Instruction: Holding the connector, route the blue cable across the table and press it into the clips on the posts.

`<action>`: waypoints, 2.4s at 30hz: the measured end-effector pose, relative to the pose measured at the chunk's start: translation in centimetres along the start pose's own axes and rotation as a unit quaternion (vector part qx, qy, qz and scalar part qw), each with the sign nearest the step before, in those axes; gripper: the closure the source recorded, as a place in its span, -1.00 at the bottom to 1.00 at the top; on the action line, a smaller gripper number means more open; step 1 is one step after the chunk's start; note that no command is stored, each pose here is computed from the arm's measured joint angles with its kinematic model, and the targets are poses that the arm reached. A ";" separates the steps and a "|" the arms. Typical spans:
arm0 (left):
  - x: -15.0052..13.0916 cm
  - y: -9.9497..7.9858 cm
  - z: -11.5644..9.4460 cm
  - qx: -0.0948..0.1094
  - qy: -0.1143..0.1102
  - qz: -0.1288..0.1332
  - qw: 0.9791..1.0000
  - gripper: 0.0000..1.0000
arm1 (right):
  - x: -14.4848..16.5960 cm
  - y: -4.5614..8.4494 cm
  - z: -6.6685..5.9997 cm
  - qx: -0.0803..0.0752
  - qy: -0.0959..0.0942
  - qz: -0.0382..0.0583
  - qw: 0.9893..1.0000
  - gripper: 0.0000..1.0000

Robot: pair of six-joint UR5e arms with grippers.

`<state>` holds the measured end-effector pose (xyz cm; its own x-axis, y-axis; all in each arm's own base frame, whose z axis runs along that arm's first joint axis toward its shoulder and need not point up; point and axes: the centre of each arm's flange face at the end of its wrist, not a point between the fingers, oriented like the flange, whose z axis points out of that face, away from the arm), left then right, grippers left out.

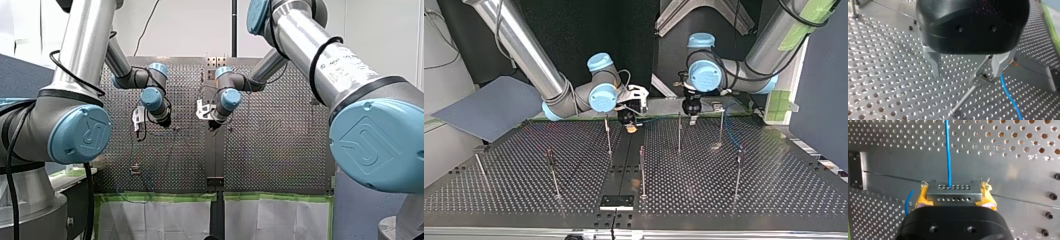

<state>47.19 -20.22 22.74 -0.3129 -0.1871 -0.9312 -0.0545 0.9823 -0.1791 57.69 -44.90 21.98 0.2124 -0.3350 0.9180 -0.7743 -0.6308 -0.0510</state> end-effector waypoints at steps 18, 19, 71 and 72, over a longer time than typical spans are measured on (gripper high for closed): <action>1.3 -3.1 -1.4 0.010 -0.029 -0.035 0.999 -1.00 | 0.9 -0.1 0.0 0.001 0.006 0.001 1.000 1.00; 1.3 -3.5 -1.5 0.012 -0.034 -0.040 0.999 -1.00 | 0.9 -0.1 0.0 0.001 0.006 0.001 1.000 1.00; 6.1 -8.2 9.0 0.017 -0.076 -0.089 0.993 -1.00 | 1.2 1.7 0.2 0.002 0.001 0.013 1.000 1.00; 5.9 -8.3 9.3 0.019 -0.080 -0.091 0.992 -1.00 | 1.2 1.7 0.2 0.002 0.001 0.013 1.000 1.00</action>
<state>54.60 -29.57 15.75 -0.1462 -0.3628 -0.9203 -0.0598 0.9319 -0.3578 56.73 -46.49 22.95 0.1903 -0.3499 0.9172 -0.7771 -0.6246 -0.0771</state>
